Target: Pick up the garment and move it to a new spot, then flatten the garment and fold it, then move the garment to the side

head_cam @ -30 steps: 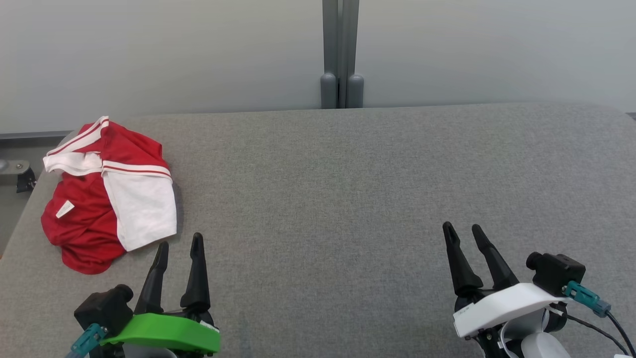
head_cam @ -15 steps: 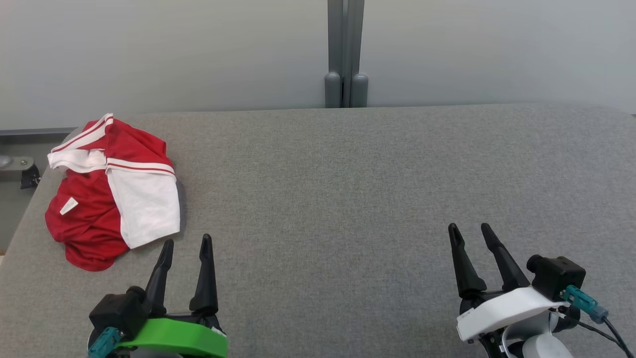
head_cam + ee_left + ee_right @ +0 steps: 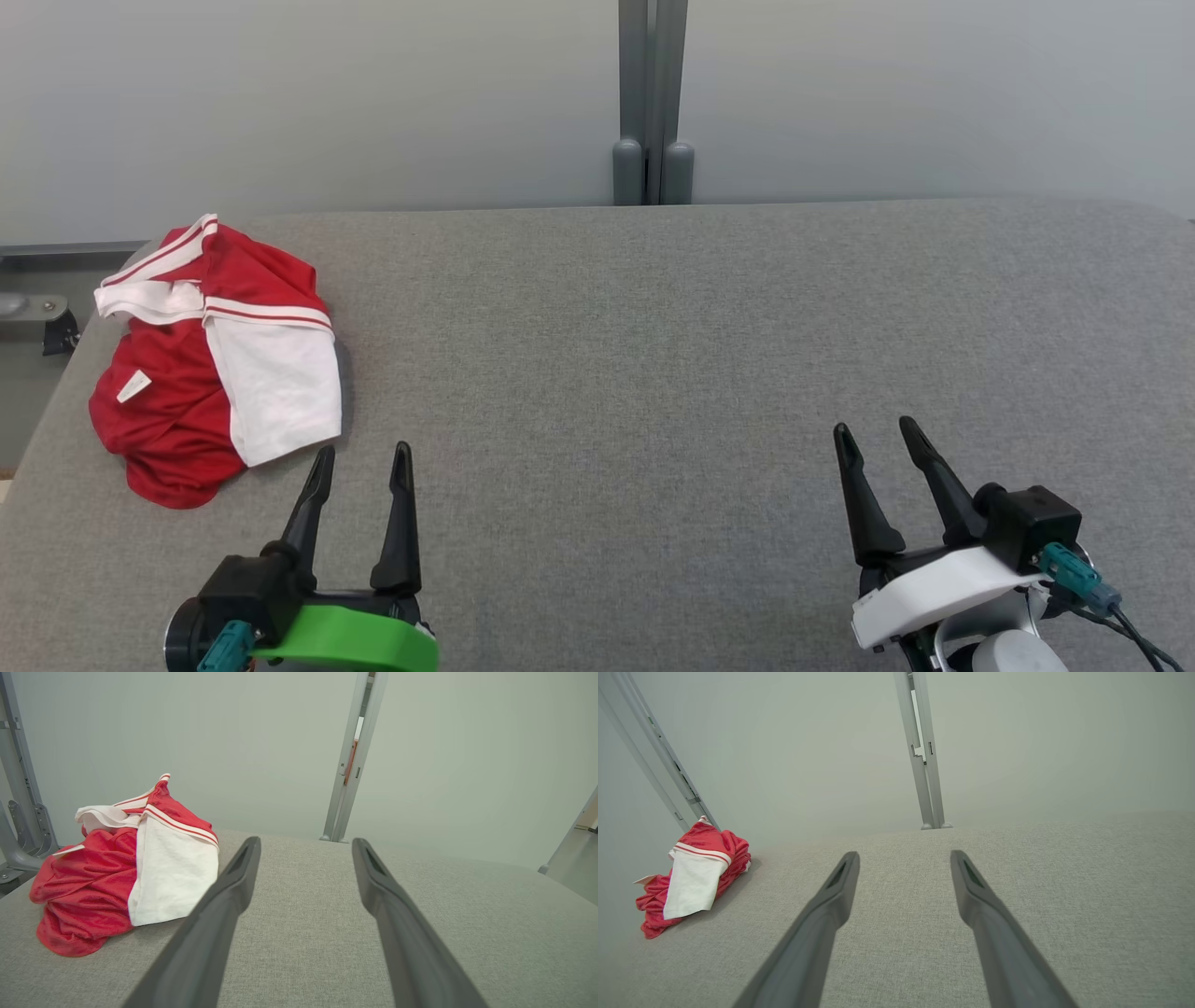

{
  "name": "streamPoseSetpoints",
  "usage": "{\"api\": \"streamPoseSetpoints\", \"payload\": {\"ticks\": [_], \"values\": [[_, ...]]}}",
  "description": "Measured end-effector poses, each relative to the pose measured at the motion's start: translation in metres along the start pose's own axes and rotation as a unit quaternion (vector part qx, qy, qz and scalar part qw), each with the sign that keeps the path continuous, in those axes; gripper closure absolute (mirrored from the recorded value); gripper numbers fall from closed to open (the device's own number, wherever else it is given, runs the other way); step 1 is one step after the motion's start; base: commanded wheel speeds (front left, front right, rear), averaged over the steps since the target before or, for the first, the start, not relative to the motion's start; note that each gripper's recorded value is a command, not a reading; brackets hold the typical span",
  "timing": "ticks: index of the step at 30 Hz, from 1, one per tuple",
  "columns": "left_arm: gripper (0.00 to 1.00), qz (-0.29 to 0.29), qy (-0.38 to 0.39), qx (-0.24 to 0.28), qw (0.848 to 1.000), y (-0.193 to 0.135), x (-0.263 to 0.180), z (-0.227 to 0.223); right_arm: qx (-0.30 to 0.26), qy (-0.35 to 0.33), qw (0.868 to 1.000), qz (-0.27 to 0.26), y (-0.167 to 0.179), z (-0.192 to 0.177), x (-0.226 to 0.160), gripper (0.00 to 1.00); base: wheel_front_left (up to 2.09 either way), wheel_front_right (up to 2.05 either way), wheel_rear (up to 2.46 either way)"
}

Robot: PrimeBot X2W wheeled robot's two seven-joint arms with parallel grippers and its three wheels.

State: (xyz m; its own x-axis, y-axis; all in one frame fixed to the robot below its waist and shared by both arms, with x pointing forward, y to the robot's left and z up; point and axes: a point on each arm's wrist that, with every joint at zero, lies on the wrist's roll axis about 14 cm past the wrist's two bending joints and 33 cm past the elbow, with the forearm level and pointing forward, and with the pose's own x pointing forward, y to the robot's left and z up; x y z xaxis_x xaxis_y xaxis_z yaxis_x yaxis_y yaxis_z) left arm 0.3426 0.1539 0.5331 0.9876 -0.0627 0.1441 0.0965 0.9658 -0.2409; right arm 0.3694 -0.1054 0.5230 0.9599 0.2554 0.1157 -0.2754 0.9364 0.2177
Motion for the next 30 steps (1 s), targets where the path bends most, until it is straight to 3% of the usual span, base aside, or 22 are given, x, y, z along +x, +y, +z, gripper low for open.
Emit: {"api": "streamPoseSetpoints", "payload": {"ticks": [30], "values": [[0.00, -0.030, -0.003, 0.091, 0.995, -0.012, -0.006, -0.006, -0.072, -0.002, 0.997, 0.015, 0.003, -0.004, -0.004, 0.00, 0.00, 0.00, 0.00]]}}
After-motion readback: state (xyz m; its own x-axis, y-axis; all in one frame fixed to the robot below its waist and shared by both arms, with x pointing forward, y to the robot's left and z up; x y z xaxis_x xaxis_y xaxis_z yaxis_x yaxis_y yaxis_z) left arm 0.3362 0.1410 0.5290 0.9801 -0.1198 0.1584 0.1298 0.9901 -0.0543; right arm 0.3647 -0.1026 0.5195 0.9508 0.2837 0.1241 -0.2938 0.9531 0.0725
